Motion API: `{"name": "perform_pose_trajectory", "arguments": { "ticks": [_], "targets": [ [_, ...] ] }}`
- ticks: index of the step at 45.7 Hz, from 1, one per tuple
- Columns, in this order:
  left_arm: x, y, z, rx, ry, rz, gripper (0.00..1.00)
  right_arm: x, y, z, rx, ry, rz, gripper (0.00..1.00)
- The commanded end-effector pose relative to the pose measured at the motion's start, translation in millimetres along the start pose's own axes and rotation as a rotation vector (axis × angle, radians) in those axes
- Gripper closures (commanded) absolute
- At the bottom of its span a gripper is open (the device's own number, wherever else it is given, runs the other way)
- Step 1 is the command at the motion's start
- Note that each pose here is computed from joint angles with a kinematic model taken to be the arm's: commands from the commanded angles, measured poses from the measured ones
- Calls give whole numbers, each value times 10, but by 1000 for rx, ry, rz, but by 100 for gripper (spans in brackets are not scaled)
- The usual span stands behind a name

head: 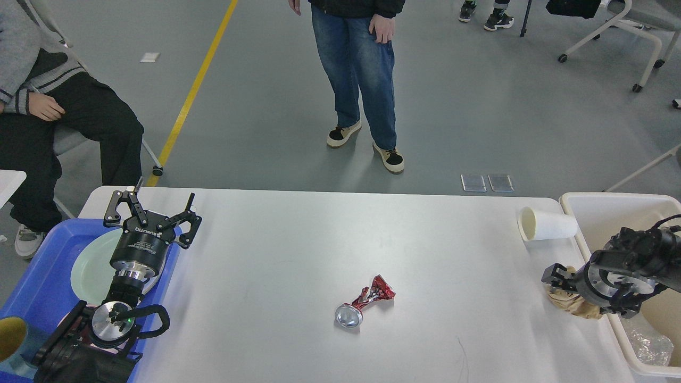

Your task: Tidy desktop

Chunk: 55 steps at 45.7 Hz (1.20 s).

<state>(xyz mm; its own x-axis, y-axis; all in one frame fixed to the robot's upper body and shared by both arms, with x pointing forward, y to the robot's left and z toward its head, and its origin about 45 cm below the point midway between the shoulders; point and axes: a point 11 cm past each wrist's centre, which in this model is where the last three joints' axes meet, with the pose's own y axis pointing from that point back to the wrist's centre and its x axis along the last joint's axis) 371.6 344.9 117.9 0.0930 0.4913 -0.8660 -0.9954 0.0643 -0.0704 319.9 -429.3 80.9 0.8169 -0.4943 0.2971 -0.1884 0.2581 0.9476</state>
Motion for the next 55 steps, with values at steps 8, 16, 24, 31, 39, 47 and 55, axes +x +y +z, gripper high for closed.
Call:
{"name": "perform_pose_trajectory", "arguments": {
  "ticks": [8, 16, 24, 31, 39, 47, 55],
  "targets": [
    [0, 0, 0, 0, 0, 0, 4, -33, -78, -45, 7, -20, 80, 0],
    [0, 0, 0, 0, 0, 0, 4, -93, -111, -57, 4, -15, 80, 43],
    [0, 0, 2, -2, 0, 0, 4, -114, -115, -70, 5, -14, 76, 96],
    [0, 0, 0, 0, 0, 0, 4, -138, -120, -62, 0, -14, 68, 100],
    [0, 0, 0, 0, 0, 0, 4, -114, -110, -35, -4, -20, 72, 100],
    [0, 0, 0, 0, 0, 0, 4, -141, -91, -26, -1, -34, 49, 100],
    [0, 0, 0, 0, 0, 0, 4, -105, -17, 62, -3, -55, 39, 100]
  ]
}}
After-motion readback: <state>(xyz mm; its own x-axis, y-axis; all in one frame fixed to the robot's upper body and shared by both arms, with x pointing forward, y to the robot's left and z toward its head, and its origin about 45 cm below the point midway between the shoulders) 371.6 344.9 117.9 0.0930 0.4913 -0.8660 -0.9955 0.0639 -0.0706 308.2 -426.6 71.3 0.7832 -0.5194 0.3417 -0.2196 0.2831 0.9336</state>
